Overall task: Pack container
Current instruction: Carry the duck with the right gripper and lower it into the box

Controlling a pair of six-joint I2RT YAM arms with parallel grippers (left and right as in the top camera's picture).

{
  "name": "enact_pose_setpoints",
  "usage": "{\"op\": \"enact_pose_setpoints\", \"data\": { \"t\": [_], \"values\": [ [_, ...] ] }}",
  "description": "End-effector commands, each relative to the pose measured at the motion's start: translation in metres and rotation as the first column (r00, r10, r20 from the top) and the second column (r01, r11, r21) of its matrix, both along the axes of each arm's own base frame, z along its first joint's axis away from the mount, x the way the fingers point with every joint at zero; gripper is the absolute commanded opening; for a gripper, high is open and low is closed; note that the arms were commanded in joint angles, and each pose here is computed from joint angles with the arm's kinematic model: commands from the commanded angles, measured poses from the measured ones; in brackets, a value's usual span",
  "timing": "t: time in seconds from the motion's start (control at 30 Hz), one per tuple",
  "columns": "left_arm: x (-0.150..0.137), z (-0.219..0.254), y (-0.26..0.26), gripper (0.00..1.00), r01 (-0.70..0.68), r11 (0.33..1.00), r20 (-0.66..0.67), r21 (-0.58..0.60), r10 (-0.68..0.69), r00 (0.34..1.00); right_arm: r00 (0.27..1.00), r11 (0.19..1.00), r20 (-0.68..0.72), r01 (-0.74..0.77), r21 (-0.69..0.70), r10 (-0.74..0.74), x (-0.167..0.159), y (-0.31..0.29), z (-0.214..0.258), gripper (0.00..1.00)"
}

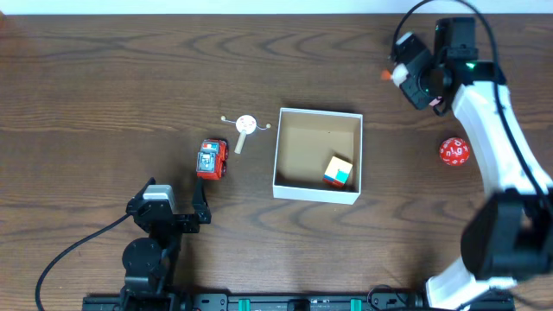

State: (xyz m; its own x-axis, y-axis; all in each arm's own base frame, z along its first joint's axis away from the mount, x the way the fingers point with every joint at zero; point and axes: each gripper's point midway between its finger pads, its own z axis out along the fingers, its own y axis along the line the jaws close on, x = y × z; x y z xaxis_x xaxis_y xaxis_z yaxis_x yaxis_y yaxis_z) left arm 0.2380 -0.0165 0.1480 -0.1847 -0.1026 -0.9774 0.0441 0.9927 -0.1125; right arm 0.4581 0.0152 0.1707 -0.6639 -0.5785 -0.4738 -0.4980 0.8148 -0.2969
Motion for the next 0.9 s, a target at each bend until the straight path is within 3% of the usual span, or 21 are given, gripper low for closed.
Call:
{"op": "enact_pose_setpoints", "data": {
  "t": [0.0,0.23,0.37,0.63,0.87],
  "values": [
    [-0.001,-0.009,0.003,0.98,-0.010,1.000,-0.028,0.016,0.011,1.000,0.991,0.976,0.079,0.094,0.197,-0.112,-0.012,0.037,0.055,0.01],
    [-0.001,-0.009,0.003,0.98,-0.010,1.000,-0.028,0.016,0.011,1.000,0.958,0.842,-0.025,0.263,0.471,-0.285,-0.050,0.106,0.089,0.01],
    [-0.001,-0.009,0.003,0.98,-0.010,1.000,-0.028,0.016,0.011,1.000,0.937,0.788,-0.129,0.343,0.511,-0.324,-0.068,0.142,0.080,0.01],
    [-0.001,-0.009,0.003,0.98,-0.010,1.000,-0.028,0.016,0.011,1.000,0.830,0.764,-0.199,0.558,0.325,-0.521,-0.093,0.143,0.035,0.01],
    [-0.001,-0.009,0.003,0.98,-0.010,1.000,-0.028,0.016,0.011,1.000,0.812,0.790,-0.206,0.581,0.197,-0.546,-0.088,0.147,-0.007,0.01]
  ]
}}
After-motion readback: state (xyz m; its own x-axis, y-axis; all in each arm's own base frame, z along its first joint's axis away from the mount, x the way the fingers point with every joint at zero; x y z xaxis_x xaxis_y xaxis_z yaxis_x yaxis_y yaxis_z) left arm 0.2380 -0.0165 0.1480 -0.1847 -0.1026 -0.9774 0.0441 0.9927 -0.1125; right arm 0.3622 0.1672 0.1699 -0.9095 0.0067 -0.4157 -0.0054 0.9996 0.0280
